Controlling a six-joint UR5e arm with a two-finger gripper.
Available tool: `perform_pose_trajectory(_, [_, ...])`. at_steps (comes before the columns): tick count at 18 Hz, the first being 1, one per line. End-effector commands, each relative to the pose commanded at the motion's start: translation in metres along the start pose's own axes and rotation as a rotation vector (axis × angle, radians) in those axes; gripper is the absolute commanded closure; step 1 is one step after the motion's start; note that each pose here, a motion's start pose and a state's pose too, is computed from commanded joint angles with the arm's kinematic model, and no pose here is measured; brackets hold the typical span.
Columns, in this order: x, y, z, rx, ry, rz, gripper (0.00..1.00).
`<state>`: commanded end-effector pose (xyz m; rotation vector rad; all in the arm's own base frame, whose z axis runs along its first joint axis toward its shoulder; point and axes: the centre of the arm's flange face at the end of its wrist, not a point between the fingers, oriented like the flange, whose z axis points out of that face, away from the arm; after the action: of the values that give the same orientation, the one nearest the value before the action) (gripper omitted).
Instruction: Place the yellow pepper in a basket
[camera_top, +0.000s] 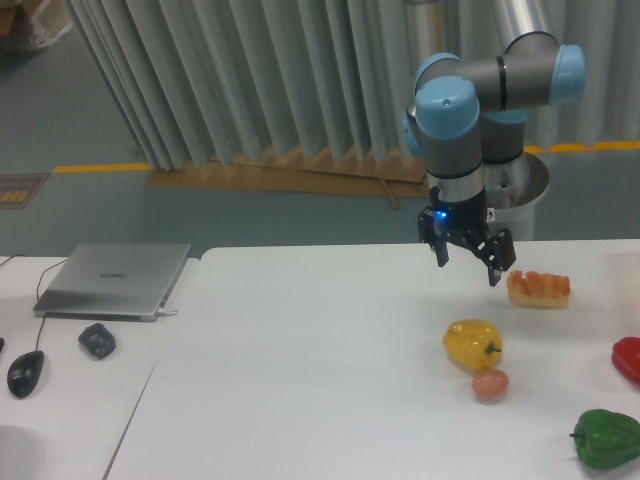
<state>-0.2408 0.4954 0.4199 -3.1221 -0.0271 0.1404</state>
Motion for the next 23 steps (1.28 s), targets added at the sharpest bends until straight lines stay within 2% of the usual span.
perform_pose_trajectory(9, [-0.005,-0.001,-0.002,0.004,-0.004,-0.005,0.0])
perform_pose_trajectory(16, [-0.006,0.001,0.0,-0.005,0.002,0.029,0.0])
perform_pose_trajectory(21, [-0.012,0.005,0.026,-0.117,0.019,0.194,0.0])
perform_pose_trajectory(22, [-0.017,0.007,0.031,-0.138,0.017,0.263,0.0])
perform_pose_trajectory(23, [-0.024,0.007,0.034,-0.171,0.009,0.385,0.0])
